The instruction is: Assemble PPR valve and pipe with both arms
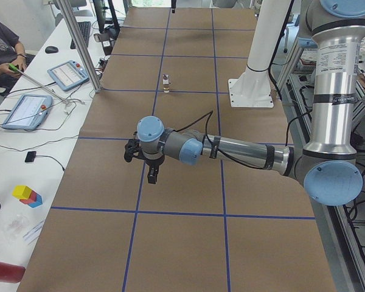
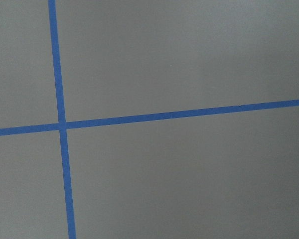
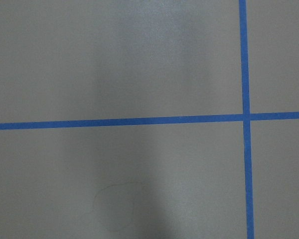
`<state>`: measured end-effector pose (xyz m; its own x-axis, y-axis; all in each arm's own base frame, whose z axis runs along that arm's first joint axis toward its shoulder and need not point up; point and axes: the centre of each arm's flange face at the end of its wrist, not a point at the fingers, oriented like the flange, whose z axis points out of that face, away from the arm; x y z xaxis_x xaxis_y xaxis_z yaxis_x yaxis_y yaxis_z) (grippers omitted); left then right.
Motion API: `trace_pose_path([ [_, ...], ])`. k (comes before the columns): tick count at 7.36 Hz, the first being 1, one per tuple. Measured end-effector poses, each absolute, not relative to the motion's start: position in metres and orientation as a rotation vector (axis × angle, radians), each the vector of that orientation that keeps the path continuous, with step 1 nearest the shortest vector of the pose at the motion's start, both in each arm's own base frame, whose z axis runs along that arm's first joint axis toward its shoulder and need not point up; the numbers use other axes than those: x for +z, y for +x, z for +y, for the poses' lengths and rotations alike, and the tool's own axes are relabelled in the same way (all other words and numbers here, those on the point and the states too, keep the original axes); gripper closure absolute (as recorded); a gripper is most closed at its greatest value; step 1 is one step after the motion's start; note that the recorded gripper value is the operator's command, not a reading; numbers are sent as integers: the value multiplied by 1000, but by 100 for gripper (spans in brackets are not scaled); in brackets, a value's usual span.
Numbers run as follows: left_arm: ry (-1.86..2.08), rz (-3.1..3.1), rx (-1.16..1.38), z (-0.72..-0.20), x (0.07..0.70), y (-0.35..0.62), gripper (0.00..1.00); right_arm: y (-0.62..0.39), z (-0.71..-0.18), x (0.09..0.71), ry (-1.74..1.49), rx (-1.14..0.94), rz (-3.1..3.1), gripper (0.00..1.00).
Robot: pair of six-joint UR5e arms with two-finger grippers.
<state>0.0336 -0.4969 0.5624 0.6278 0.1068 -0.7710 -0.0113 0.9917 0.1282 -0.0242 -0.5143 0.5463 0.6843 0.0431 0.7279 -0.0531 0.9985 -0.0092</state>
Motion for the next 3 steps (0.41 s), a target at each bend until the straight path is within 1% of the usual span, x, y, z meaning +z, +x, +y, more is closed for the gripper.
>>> trace_pose_path([
  [3,123,895,72,-494,558,33,0,-10,-501,551,13,81,-805,0],
])
